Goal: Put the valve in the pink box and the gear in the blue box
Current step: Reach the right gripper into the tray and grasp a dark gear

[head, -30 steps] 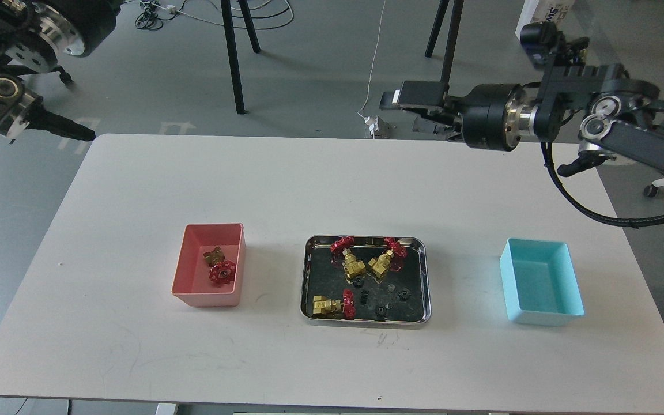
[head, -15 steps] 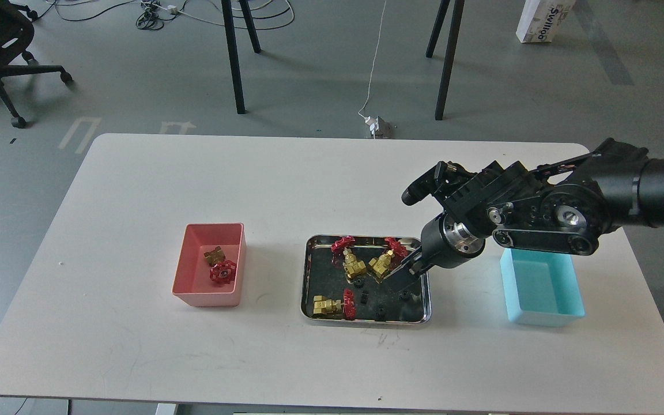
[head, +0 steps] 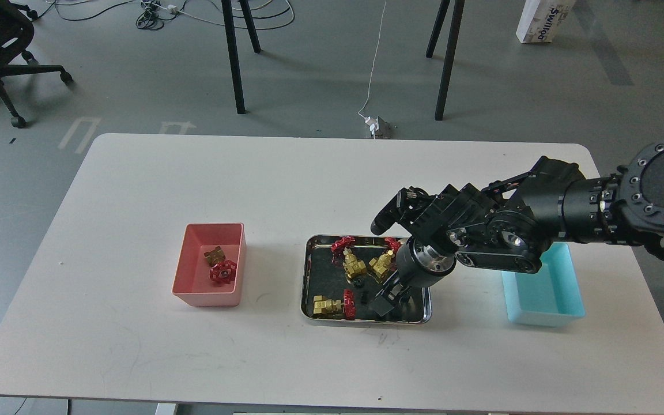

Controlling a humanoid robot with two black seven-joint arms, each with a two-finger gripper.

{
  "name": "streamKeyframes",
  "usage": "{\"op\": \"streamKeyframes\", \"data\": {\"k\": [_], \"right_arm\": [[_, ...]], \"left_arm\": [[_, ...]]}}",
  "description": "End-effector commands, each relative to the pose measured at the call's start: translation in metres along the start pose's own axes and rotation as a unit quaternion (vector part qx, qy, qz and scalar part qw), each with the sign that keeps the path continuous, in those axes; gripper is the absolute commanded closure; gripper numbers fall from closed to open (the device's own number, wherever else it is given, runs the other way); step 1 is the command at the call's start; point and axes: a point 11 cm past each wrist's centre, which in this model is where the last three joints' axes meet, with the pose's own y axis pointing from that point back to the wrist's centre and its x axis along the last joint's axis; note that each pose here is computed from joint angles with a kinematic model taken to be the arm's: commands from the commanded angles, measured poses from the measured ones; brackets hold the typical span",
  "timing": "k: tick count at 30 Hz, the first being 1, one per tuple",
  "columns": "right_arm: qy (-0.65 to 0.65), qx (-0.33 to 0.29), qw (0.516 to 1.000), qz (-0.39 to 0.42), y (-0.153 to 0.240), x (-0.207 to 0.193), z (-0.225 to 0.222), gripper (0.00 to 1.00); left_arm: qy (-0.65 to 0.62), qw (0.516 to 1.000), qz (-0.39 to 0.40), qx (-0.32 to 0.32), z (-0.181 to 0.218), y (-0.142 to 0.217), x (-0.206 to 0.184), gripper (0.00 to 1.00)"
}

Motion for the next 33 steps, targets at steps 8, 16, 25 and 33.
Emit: {"op": "streamKeyframes", "data": {"k": [8, 16, 25, 33], "right_arm": [[-0.003, -0.013, 1.000, -0.006, -0.005, -0.008, 0.010, 0.33], [-0.005, -0.027, 1.000, -0.016, -0.007, -0.016, 0.019, 0.33], [-0.013, -0.031, 0.999, -0.015, -0.012, -0.020, 0.024, 0.35], [-0.020, -0.036, 0.999, -0.013, -0.015, -0.022, 0.029, 0.45]], "left_arm": [[0.001, 1.000, 0.000, 0.000, 0.000, 0.000, 0.000, 0.04], [0.001, 1.000, 0.001, -0.001, 0.001, 0.000, 0.001, 0.04], [0.002, 1.000, 0.003, -0.002, 0.001, 0.000, 0.002, 0.04], [0.002, 1.000, 0.004, -0.002, 0.001, 0.001, 0.003, 0.04]]}}
